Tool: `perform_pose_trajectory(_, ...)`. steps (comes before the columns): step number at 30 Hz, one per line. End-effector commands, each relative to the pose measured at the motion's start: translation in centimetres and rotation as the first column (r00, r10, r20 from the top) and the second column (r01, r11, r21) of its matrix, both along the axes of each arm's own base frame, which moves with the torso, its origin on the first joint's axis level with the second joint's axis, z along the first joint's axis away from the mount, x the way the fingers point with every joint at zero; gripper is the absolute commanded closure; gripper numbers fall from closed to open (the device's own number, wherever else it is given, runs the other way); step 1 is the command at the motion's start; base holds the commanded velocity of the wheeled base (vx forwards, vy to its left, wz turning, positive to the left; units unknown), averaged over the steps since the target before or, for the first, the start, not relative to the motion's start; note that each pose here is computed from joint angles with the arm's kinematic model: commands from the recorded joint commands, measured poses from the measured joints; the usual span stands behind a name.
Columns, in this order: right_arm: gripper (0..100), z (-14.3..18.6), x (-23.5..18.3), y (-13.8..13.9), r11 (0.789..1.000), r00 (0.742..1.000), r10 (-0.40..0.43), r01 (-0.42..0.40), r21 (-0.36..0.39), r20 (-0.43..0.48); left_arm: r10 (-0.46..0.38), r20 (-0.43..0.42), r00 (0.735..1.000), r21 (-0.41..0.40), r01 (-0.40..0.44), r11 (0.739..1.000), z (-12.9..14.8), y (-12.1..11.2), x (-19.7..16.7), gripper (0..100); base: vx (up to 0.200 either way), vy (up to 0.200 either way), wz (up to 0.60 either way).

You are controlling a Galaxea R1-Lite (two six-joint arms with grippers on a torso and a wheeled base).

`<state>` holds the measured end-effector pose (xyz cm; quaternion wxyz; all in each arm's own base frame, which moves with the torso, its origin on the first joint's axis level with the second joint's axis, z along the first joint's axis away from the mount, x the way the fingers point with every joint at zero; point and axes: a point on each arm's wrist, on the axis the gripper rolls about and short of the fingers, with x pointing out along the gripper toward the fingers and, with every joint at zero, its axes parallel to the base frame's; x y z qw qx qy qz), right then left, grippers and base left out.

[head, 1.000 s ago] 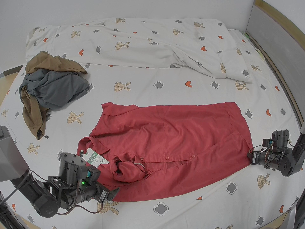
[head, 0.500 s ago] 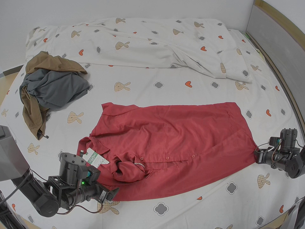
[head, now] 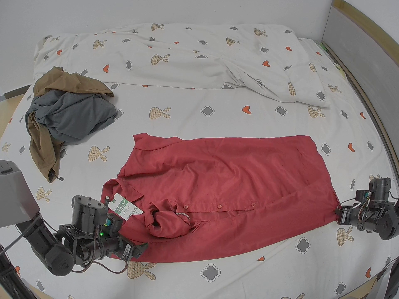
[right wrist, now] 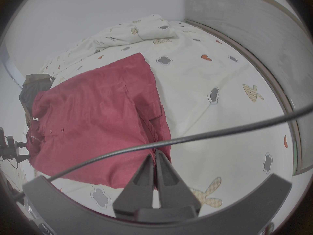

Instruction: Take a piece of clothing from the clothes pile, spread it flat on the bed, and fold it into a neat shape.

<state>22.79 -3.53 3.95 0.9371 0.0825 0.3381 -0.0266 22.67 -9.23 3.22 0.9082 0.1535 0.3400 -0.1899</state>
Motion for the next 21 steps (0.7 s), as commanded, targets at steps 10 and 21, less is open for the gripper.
perform_pose_trajectory(10,0,0.0,-0.5,-1.1,0.998,0.998,-0.057,0.057,-0.004,-0.004,0.007,0.002,1.0,0.0,-0.007,1.0,0.0,0.1,0.1,0,0.0,0.0,0.0)
perform_pose_trajectory(21,0,2.1,1.8,0.0,0.992,0.994,-0.018,0.004,0.123,0.112,0.009,0.014,1.0,-0.008,-0.009,1.0,0.3,0.1,0.3,0,0.0,0.0,0.0)
